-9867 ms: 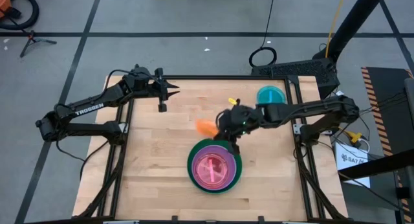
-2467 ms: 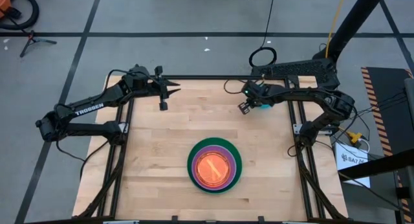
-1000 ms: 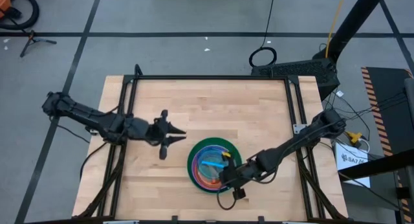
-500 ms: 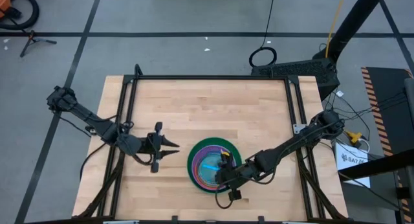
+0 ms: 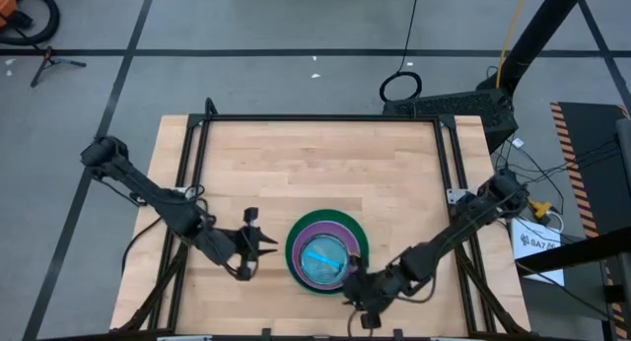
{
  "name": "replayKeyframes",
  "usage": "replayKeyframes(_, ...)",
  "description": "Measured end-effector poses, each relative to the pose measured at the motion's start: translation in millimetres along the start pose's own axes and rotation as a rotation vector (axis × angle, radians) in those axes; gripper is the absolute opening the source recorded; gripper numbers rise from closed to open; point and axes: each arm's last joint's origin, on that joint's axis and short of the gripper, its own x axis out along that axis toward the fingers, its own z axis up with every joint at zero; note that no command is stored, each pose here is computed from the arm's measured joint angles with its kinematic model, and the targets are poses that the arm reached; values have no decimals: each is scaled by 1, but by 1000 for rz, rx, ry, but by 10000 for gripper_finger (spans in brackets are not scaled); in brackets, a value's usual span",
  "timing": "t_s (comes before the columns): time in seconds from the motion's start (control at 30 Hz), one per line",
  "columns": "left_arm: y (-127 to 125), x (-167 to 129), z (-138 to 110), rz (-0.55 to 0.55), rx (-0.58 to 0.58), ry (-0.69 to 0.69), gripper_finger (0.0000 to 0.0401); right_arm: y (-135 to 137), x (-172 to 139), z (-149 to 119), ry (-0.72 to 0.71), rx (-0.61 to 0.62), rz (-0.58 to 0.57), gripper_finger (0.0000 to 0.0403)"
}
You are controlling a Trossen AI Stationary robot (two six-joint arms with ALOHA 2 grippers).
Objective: Stack plastic plates
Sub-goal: Move the stacked plates to the center of the table
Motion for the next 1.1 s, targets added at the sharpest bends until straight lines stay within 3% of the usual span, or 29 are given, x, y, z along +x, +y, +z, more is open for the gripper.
replayKeyframes(0.23,-24,30,-27,-85,-12,171,88,33,-3,-27,64,97,30,118)
replayKeyframes(0.4,-39,50,-49,-86,16,253,88,38,14,-45,77,78,-72,118)
replayKeyframes(0.73,-50,77,-58,-102,36,198,88,13,56,-62,139,60,-240,118)
replayKeyframes(1.1,-34,80,-55,-42,99,226,88,-24,61,-42,33,82,-454,117)
